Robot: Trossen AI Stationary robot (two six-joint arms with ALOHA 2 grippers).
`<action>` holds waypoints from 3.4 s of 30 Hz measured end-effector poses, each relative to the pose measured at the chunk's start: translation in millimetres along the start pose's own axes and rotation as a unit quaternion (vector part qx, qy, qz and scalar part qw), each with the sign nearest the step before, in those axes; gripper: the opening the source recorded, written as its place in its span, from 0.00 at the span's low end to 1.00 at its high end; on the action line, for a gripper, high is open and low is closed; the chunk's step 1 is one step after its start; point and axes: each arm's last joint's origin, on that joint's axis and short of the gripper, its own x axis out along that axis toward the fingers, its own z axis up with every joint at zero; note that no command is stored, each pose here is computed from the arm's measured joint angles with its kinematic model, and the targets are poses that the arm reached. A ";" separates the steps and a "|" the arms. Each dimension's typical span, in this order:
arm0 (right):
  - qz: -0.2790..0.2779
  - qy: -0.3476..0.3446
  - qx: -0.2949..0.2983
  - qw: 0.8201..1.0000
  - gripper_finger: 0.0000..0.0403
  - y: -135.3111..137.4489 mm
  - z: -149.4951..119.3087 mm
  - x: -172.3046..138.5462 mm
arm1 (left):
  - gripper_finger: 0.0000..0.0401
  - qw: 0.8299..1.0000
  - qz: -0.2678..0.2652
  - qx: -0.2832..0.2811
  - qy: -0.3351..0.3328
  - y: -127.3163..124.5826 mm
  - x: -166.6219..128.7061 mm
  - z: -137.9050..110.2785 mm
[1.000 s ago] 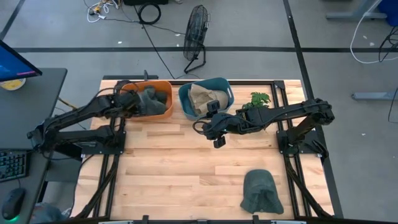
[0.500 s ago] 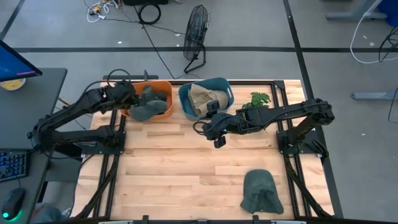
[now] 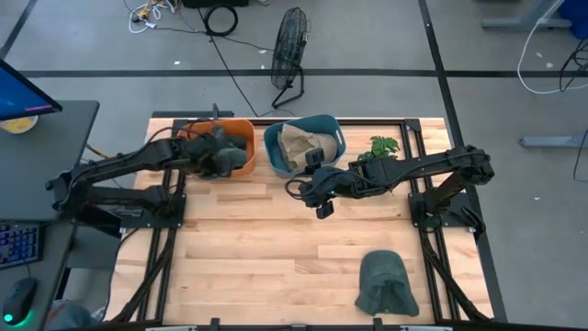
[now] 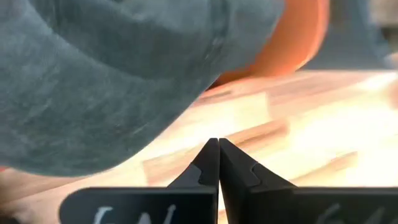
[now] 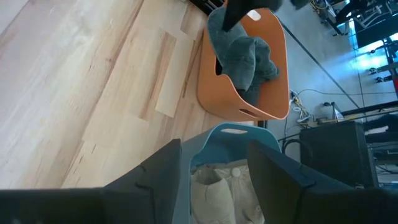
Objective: Pick & Place hat
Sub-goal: Put the top gray cap into the orange bin, then put the gray cap into the orange bin
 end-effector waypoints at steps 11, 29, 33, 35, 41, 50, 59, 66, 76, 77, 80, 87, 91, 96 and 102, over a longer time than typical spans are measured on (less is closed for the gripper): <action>0.000 0.000 0.012 1.000 0.47 0.0 0.0 0.0 | 0.00 0.988 0.150 -0.001 0.018 8.7 34.6 10.3; 0.000 0.000 0.013 1.000 0.47 0.0 0.0 0.0 | 0.00 0.982 0.184 -0.032 -0.016 39.6 39.4 54.1; 0.000 0.000 0.013 1.000 0.47 0.0 0.0 0.0 | 0.00 0.983 0.180 -0.031 -0.023 45.9 38.9 61.5; 0.000 0.000 0.012 1.000 0.47 0.0 0.0 0.0 | 0.00 0.984 0.176 -0.032 -0.029 47.7 38.7 64.7; -0.003 0.003 0.001 1.000 0.47 -2.3 -1.4 1.1 | 0.00 0.984 0.169 -0.034 -0.052 55.3 37.4 75.5; -0.012 0.014 0.027 0.999 0.47 -12.3 -7.5 5.8 | 0.00 0.980 0.178 -0.054 -0.071 63.6 38.8 85.1; -0.014 0.016 0.030 0.999 0.47 -14.2 -8.7 6.7 | 0.00 0.984 0.172 -0.048 0.025 70.1 68.3 86.8; -0.007 0.030 0.078 0.997 0.47 -17.2 -15.2 -8.4 | 0.00 0.986 0.161 -0.026 0.016 45.9 43.5 88.3; 0.213 0.124 0.225 0.942 0.47 9.8 -38.2 -54.2 | 0.01 0.991 0.049 0.090 -0.083 -25.2 -39.5 87.9; 0.241 0.141 0.228 0.933 0.47 16.8 -38.8 -58.7 | 0.01 0.990 0.035 0.107 -0.090 -31.8 -46.5 86.5; 0.292 0.197 0.227 0.908 0.47 38.7 -39.5 -70.9 | 0.03 0.982 -0.007 0.151 -0.116 -50.7 -65.2 82.9; 0.326 0.288 0.287 0.853 0.47 73.8 -43.4 -78.3 | 0.17 0.959 -0.073 0.227 -0.151 -78.5 -80.0 73.2; 0.325 0.341 0.292 0.832 0.47 106.3 -54.6 -77.7 | 0.27 0.957 -0.084 0.237 -0.147 -83.5 -80.4 67.5; 0.351 0.372 0.288 0.810 0.47 153.4 -64.6 -84.0 | 0.35 0.953 -0.090 0.253 -0.142 -88.0 -80.7 60.9; 0.355 0.347 0.271 0.825 0.47 198.6 -75.1 -92.4 | 0.38 0.950 -0.093 0.263 -0.140 -90.1 -81.0 57.7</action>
